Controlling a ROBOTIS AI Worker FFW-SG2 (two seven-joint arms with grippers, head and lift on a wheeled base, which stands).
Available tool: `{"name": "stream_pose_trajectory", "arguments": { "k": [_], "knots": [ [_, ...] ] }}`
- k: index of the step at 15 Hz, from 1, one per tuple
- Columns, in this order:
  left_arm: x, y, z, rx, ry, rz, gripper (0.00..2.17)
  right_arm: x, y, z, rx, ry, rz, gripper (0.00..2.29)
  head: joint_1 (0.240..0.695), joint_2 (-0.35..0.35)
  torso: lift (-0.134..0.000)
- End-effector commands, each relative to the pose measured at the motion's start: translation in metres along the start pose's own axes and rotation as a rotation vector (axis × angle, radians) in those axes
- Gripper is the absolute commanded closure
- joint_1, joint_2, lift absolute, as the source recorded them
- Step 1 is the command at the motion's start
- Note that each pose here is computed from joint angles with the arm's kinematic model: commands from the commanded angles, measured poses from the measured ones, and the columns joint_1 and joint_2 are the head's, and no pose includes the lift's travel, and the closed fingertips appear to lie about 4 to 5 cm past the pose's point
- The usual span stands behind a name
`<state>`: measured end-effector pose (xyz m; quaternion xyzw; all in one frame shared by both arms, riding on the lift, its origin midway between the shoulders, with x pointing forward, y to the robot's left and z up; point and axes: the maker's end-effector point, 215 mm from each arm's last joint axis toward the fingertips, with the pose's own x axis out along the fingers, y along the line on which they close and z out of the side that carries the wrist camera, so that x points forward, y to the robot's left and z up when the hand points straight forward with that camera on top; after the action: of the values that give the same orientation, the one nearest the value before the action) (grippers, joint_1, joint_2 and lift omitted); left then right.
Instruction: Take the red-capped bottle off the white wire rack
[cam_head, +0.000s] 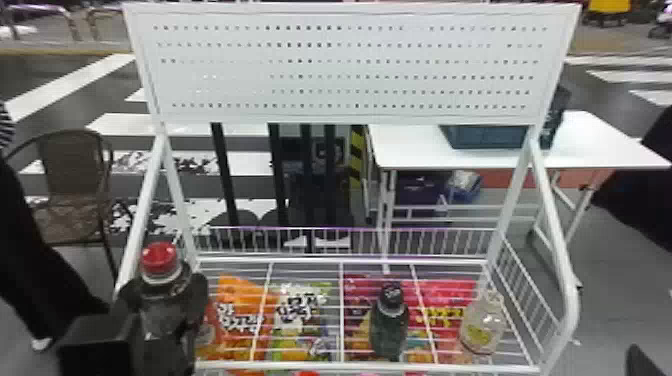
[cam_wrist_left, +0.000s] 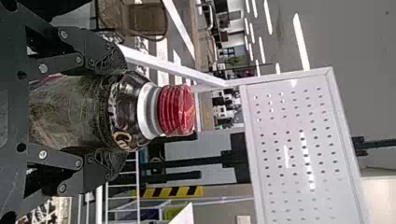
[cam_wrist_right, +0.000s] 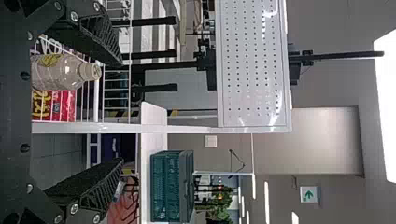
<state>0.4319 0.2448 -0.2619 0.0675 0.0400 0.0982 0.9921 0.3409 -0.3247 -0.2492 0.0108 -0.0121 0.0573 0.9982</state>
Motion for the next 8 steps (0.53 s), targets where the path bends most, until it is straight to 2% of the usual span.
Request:
{"name": "stream_pose_trajectory", "arguments": {
  "k": [1,2,8],
  "knots": [
    [-0.012,0.015,0.026,-0.043,-0.046,-0.008,1.06,0.0,0.001,0.0,0.002,0.0,0.002,0.17,0.499,0.0,0.0],
    [-0.014,0.014,0.033,-0.076,-0.072,-0.035,1.06,0.0,0.001,0.0,0.002,0.0,0.0,0.17,0.499,0.0,0.0],
    [-0.014,0.015,0.021,-0.057,-0.051,-0.054,1.06,0.0,0.006,-0.002,0.01,0.001,0.002,0.17,0.499,0.0,0.0]
  ]
}}
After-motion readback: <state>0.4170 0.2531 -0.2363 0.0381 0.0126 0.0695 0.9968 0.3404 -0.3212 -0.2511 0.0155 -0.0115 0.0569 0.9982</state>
